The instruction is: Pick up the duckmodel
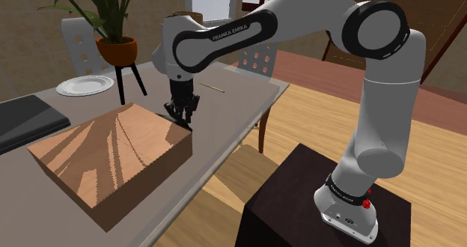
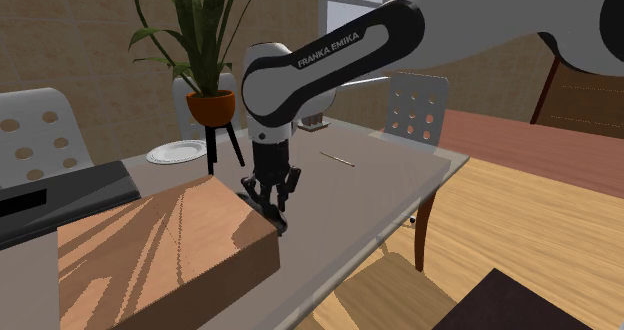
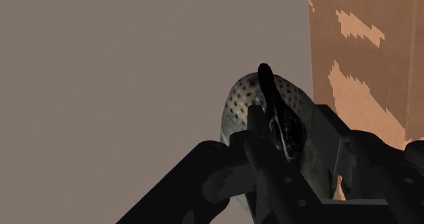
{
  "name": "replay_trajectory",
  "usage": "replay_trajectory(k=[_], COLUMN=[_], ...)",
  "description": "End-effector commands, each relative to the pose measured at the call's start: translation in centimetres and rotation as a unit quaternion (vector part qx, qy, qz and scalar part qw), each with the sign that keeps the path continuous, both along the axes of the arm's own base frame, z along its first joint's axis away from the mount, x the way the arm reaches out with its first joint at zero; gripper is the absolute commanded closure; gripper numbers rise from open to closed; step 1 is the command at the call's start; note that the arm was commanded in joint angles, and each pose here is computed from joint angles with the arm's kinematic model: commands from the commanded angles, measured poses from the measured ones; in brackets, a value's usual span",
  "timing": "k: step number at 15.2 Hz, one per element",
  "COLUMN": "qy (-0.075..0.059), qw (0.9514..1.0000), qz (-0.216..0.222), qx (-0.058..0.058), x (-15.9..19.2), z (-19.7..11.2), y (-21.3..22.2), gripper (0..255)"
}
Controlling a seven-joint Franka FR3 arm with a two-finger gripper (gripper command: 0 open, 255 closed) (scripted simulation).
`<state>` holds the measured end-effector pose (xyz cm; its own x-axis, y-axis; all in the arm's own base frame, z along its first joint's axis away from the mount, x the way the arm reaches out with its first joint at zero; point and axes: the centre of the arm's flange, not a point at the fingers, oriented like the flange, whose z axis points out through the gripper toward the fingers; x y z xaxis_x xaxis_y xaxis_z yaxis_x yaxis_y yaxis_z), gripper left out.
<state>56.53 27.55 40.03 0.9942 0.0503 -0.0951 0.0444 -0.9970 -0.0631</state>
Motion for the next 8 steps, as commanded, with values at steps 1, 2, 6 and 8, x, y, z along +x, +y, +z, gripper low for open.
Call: replay_trajectory(k=[1, 2, 6, 8], qy=[0.002, 0.002, 0.002, 0.002], qw=[1.0000, 1.0000, 1.0000, 1.0000], qz=[-0.001, -0.001, -0.001, -0.001], qx=[-0.001, -0.001, -0.001, -0.001], x=[0.1, 0.1, 0.1, 0.1], z=[0.6, 1.1, 3.2, 4.3], y=[-0.1, -0.1, -0.1, -0.1], gripper=[255, 255, 255, 255])
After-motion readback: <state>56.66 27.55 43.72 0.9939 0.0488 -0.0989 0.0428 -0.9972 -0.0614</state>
